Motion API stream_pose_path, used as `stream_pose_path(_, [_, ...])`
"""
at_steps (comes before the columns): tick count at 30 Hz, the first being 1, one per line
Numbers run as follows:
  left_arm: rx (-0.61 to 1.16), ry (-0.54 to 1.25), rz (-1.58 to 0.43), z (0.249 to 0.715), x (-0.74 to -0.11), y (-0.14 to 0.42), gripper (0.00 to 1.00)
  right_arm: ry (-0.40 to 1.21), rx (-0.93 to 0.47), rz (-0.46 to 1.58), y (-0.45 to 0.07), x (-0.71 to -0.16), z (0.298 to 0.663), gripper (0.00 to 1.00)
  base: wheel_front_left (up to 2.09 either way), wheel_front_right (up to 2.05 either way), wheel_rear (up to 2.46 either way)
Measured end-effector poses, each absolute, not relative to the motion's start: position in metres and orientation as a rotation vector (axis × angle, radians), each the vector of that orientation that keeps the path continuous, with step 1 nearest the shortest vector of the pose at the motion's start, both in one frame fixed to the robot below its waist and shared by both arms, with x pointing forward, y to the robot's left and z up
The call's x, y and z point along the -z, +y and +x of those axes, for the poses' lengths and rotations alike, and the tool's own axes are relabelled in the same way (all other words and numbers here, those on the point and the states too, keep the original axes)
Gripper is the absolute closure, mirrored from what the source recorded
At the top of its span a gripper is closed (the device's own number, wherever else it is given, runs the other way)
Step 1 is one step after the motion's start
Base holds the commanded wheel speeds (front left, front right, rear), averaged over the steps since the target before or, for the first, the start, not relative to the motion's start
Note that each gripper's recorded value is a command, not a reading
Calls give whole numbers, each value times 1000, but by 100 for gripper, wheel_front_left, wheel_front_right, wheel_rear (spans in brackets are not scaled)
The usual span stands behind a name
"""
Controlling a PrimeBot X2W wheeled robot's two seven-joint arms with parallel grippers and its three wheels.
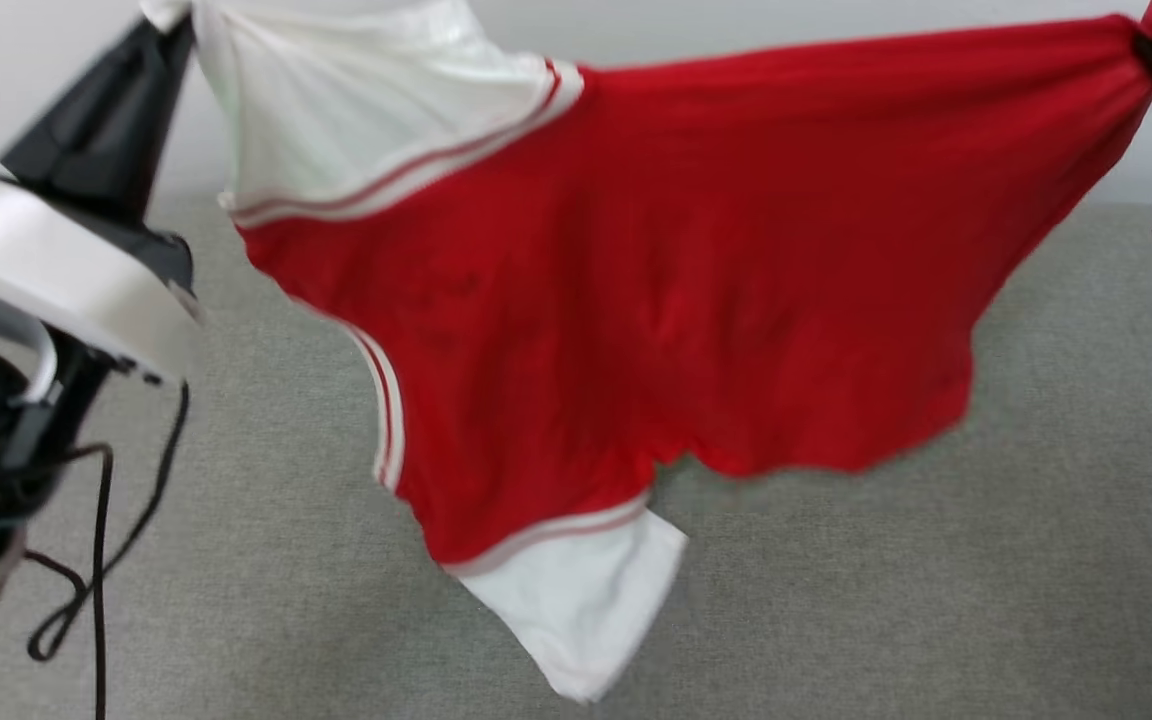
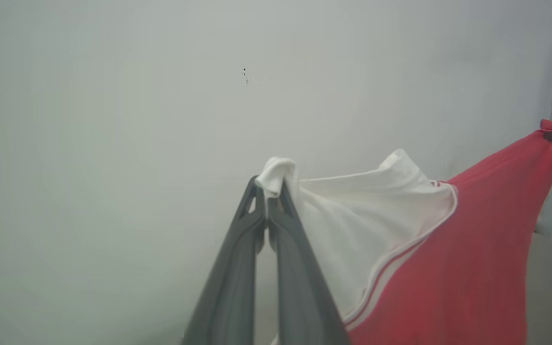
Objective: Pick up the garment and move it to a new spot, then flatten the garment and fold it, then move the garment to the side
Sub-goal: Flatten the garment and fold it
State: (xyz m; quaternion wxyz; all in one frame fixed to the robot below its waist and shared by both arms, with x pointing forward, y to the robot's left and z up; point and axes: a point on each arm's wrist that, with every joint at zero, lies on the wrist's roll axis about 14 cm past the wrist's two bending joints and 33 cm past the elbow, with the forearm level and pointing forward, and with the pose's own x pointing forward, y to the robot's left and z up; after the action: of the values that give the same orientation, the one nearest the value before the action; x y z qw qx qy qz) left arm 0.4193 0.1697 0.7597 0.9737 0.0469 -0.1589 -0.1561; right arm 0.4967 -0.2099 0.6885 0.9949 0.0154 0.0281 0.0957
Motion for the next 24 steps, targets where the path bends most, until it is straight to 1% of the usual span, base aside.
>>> stream_pose_path(6, [295,-431,135,426,-799,168,100,-41,-150,63,-221,-716,485,100,0,0,0])
stream_pose_path(12, [267,-545,180,436,-836,168,100,-99,-113,68,-228,-731,486,100,0,0,0])
stream_pose_path(18, [289,-662,236,451,-864,164,100,-150,-98,70,-229,-742,499,100,0,0,0])
stream_pose_path(24, [285,-666,296,489,-862,168,100,-180,-75,53,-233,-746,526,100,0,0,0])
